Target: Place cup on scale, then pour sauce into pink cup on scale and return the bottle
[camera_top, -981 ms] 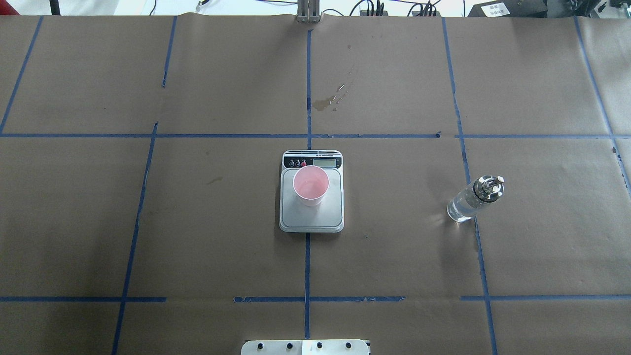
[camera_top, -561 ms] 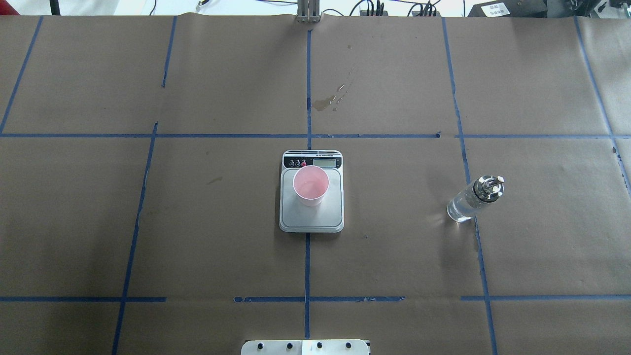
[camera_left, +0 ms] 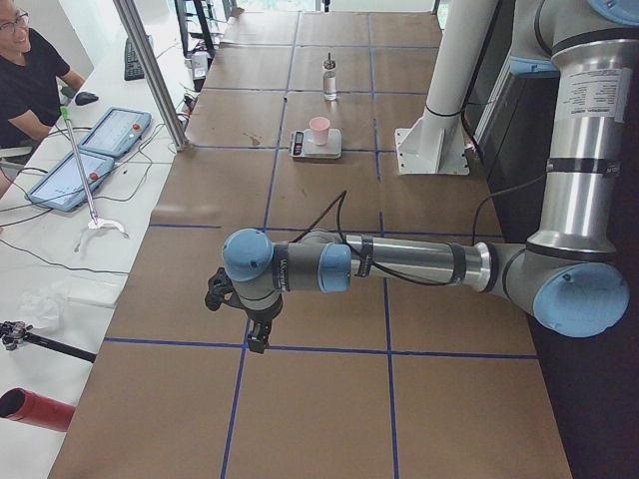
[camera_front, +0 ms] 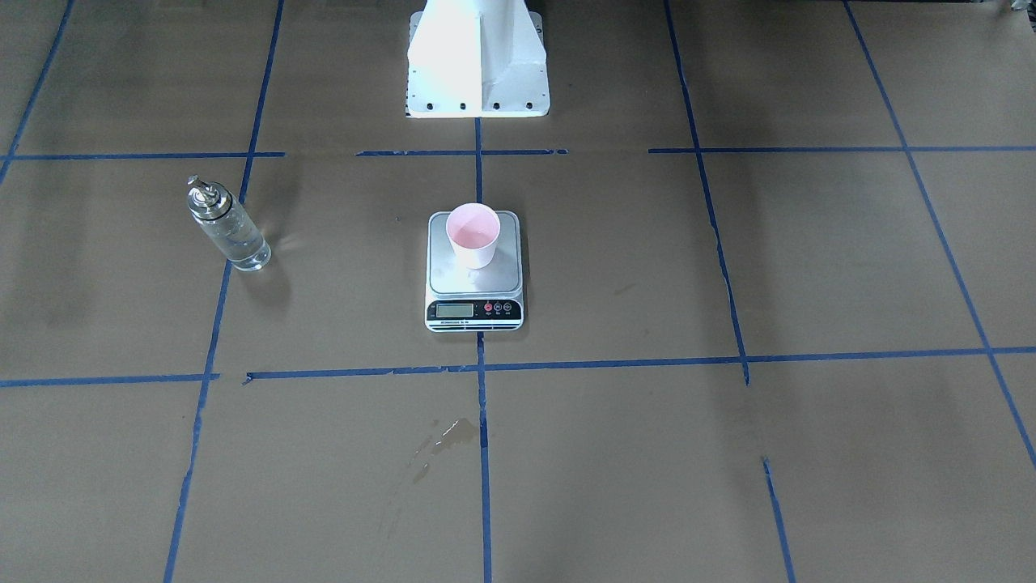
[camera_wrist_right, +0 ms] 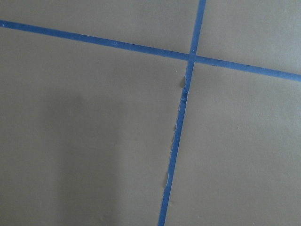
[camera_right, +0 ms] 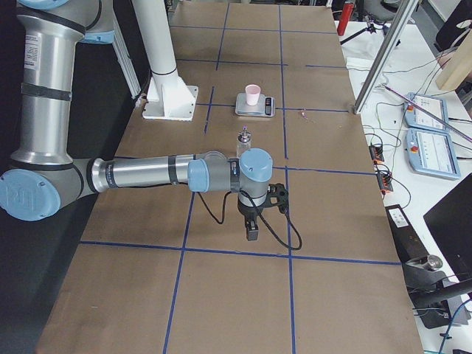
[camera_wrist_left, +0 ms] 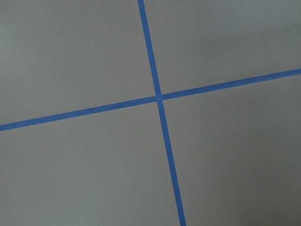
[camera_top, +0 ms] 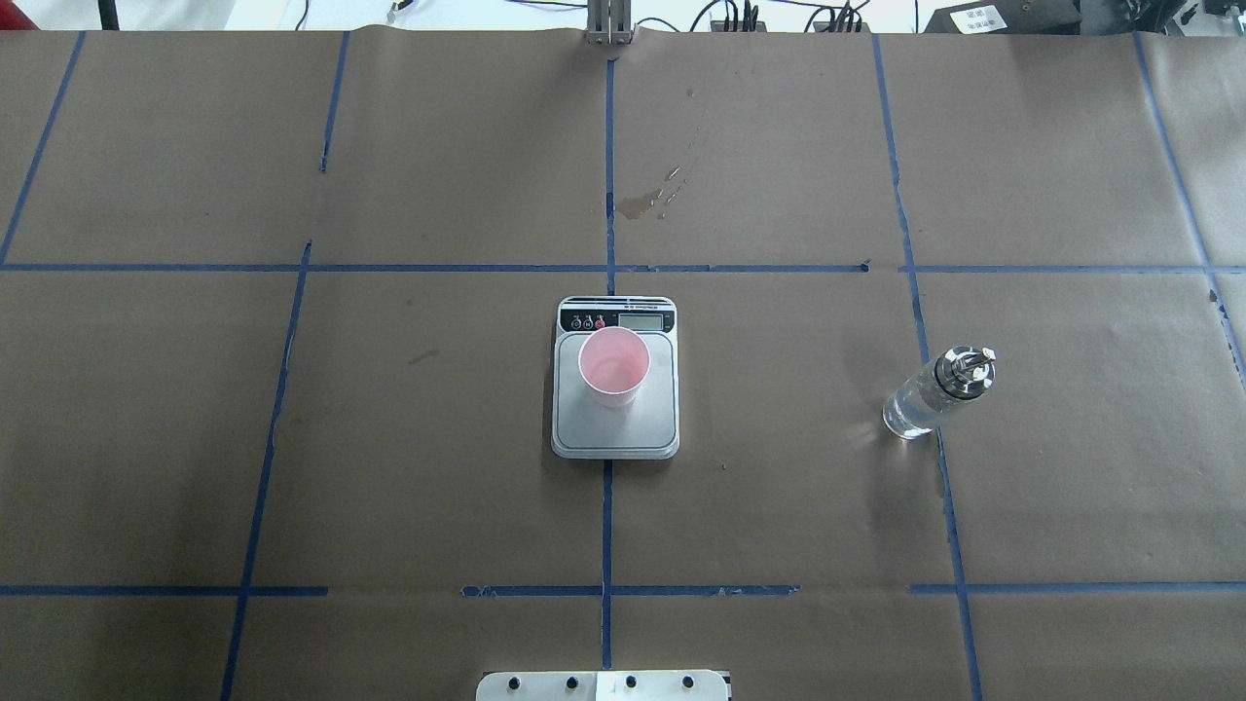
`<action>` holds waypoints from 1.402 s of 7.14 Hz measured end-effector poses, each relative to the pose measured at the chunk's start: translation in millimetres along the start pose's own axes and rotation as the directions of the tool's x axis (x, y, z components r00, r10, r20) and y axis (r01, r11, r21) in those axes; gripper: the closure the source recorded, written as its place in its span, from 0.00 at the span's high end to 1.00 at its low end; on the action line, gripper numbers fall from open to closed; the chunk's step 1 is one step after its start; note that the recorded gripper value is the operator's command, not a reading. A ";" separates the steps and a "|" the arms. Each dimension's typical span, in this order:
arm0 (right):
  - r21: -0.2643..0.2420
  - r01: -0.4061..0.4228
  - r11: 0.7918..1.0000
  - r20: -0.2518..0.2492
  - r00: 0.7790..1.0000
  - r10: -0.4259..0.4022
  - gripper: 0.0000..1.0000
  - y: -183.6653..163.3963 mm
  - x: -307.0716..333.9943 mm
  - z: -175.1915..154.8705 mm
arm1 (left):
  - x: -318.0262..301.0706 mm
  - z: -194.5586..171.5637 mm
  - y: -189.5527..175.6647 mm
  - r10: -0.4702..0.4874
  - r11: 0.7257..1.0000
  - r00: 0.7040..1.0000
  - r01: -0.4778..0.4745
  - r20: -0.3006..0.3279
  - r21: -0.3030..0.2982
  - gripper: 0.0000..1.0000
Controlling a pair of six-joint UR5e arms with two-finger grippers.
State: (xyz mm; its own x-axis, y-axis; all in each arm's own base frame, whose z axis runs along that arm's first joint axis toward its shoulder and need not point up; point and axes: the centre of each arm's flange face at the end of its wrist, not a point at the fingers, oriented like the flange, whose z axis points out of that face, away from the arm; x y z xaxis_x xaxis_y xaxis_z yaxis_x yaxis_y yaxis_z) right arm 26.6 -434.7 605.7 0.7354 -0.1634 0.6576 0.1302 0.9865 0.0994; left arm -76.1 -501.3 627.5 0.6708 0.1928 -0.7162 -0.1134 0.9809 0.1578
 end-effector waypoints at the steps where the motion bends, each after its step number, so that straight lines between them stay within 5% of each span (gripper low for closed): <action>1: 0.000 0.000 1.000 0.000 1.000 0.000 1.00 0.4 0.1 0.2 | -0.8 0.8 0.0 -0.001 1.000 1.000 0.001 0.000 -0.001 1.00; 10: -0.020 -0.017 1.000 0.005 1.000 0.017 1.00 12.6 5.7 7.8 | 0.5 -0.5 -1.2 -0.009 1.000 1.000 0.009 0.001 -0.003 1.00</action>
State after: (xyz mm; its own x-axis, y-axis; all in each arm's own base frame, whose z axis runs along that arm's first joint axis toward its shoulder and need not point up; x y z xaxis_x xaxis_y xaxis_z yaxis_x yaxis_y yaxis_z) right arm 27.2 -423.1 616.4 0.7340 -0.1462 0.6632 0.1306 0.9887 0.0734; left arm -76.0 -502.4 626.6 0.6722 0.1837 -0.7172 -0.1097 0.9827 0.1490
